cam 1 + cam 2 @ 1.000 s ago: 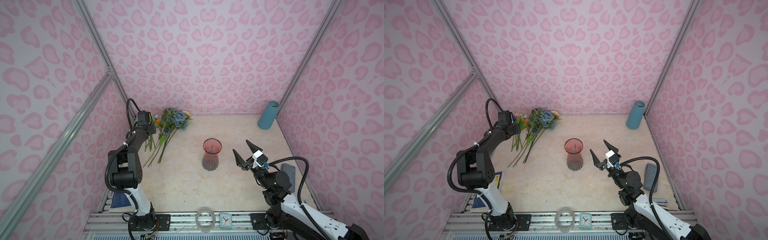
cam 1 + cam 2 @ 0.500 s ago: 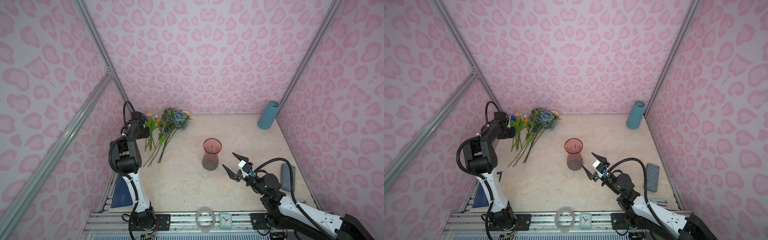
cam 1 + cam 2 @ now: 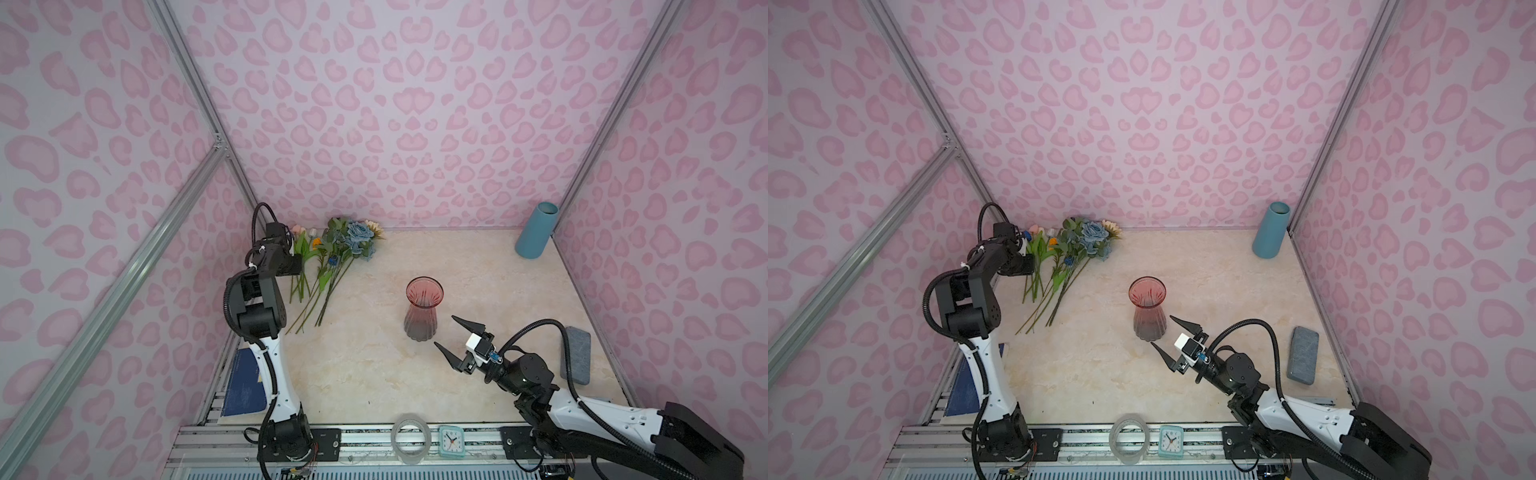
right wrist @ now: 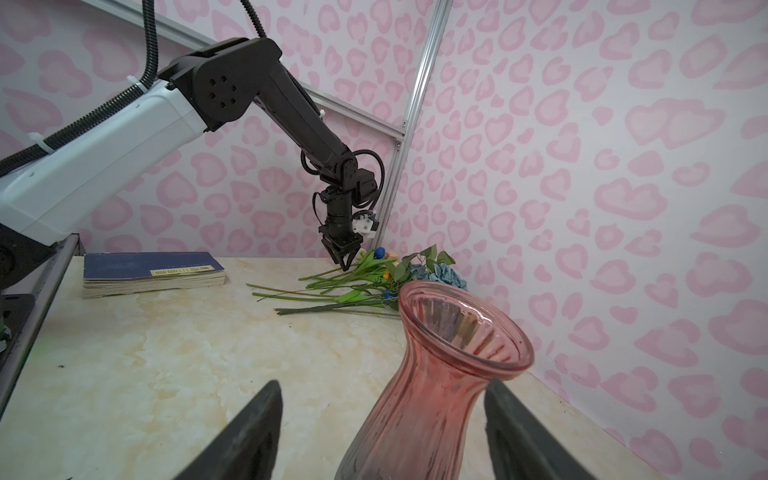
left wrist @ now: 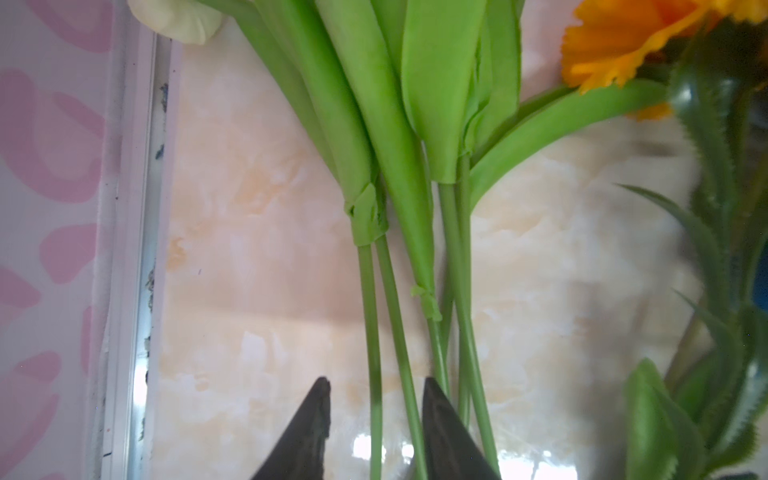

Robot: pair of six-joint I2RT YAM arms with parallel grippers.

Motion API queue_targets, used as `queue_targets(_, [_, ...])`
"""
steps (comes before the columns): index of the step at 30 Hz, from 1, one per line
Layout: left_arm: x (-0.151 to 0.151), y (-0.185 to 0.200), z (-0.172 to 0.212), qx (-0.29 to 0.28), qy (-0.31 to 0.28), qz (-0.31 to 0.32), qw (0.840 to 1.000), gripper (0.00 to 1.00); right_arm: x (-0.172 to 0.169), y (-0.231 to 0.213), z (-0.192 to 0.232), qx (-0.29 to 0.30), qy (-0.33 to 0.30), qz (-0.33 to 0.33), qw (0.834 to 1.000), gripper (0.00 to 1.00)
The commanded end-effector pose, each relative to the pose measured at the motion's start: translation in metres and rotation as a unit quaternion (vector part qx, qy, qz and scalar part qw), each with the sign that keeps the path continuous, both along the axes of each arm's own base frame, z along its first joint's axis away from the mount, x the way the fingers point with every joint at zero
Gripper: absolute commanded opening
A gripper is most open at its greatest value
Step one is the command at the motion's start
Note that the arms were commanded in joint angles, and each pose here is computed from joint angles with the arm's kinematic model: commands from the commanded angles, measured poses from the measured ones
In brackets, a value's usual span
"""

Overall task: Arrange the flowers into the vase
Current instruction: 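Release the vase and draw back the right gripper while the left lowers onto tulips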

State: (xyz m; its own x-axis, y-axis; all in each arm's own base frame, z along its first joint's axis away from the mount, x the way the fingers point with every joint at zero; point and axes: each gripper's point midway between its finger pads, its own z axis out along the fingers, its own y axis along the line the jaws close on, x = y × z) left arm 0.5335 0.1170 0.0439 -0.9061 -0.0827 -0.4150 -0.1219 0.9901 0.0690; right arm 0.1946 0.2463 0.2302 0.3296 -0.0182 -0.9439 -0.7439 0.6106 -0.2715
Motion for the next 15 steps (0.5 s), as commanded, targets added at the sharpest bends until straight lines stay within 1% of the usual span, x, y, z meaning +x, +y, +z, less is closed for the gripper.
queue_targets(1, [0.000,0.001,-0.003,0.006,0.011,-0.008,1.000,0.37,-0.001,-0.003,0.006,0.016,-0.009,-0.004,1.000,0.76])
queue_targets(3, [0.001,0.003,-0.005,0.014,0.016,-0.004,1.000,0.28,-0.003,-0.003,0.007,0.019,-0.011,-0.002,1.000,0.76])
queue_targets(8, [-0.001,0.008,-0.011,0.025,0.031,0.000,0.999,0.27,-0.005,-0.011,0.011,0.029,-0.018,-0.016,0.999,0.76])
queue_targets(12, [-0.003,0.007,-0.016,0.023,0.042,-0.001,0.999,0.26,-0.004,-0.021,0.014,0.038,-0.023,-0.036,0.998,0.76])
queue_targets(13, [-0.003,0.007,-0.017,0.024,0.045,-0.002,0.999,0.25,-0.003,-0.023,0.014,0.038,-0.024,-0.042,0.998,0.76])
queue_targets(15, [-0.003,0.007,-0.016,0.025,0.045,0.001,0.999,0.20,-0.001,-0.025,0.013,0.037,-0.024,-0.053,0.998,0.76])
